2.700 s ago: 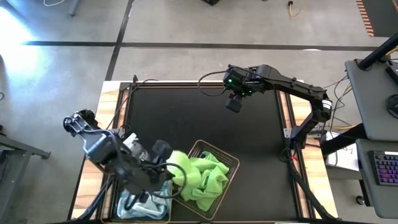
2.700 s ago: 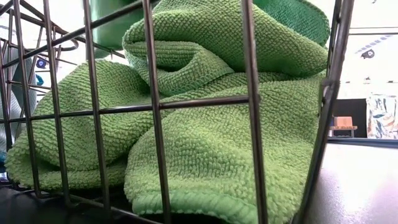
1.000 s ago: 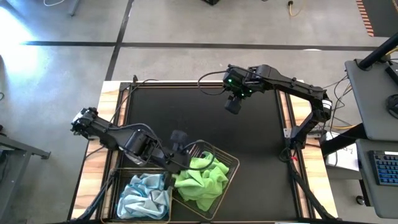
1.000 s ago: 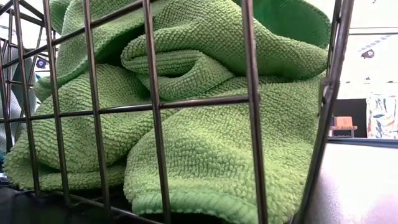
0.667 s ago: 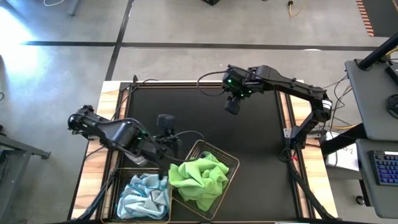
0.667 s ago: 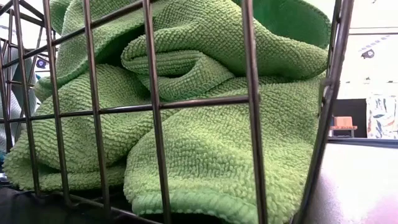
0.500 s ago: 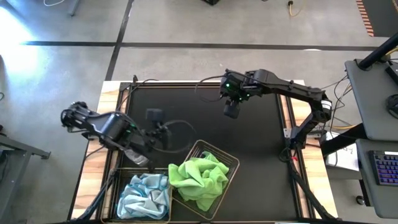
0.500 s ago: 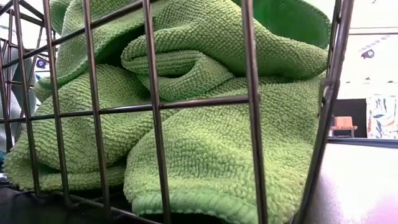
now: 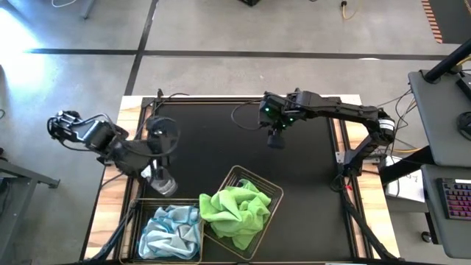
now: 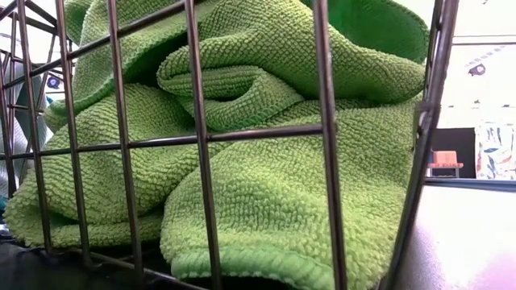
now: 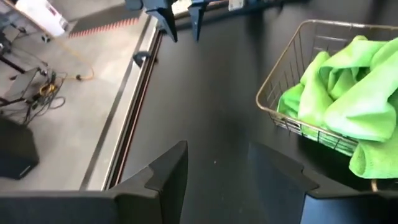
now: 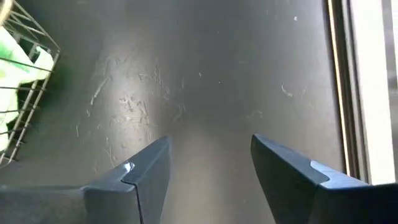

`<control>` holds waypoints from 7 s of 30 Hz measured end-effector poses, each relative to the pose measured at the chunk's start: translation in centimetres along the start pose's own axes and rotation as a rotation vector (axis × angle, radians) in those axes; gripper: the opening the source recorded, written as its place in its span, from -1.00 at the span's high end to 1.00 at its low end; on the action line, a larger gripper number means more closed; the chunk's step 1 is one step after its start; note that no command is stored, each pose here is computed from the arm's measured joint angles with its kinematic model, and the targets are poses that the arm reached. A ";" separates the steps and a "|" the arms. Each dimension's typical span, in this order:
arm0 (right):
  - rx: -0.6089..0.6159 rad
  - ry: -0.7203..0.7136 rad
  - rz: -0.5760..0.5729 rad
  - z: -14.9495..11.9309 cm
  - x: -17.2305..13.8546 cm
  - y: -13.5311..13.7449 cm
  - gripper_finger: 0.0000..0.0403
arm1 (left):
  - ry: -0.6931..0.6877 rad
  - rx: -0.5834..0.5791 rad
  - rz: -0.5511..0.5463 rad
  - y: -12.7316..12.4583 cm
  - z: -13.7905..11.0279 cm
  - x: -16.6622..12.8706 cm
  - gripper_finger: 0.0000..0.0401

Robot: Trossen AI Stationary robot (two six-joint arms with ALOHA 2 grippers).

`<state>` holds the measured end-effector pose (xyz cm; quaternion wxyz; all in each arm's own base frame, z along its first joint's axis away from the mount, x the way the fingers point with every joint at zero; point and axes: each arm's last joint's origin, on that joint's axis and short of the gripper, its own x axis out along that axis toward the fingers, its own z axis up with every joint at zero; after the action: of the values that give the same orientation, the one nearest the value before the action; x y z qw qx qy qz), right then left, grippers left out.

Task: Sort microfiber towel by color & place in baskets
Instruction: Return to Home Position

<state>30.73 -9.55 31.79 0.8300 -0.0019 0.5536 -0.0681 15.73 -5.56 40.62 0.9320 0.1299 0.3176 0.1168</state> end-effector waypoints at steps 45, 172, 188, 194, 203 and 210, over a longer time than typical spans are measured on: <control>0.173 -0.314 0.300 -13.1 1.0 2.2 -0.07 | -0.403 0.038 0.119 3.8 -7.7 3.2 0.23; 0.112 -0.734 0.564 -20.3 10.5 3.9 -0.07 | -0.149 -0.695 0.764 2.3 -25.2 12.4 0.23; 0.162 -0.842 0.540 -21.8 10.1 2.7 -0.07 | -0.142 -0.691 0.764 2.3 -25.3 12.4 0.23; 0.155 -0.898 0.504 -22.2 9.4 2.4 -0.07 | -0.142 -0.691 0.764 2.3 -25.3 12.4 0.23; 0.185 -0.979 0.483 -23.3 8.3 2.6 -0.07 | -0.120 -0.680 0.764 2.2 -25.4 12.6 0.23; 0.165 -1.067 0.480 -23.3 6.8 2.7 -0.07 | -0.109 -0.677 0.764 2.2 -25.4 12.7 0.23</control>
<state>12.18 -5.94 16.30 0.9833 0.1541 0.0376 0.0892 9.42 4.61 14.76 0.8278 -0.0662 0.1427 0.5385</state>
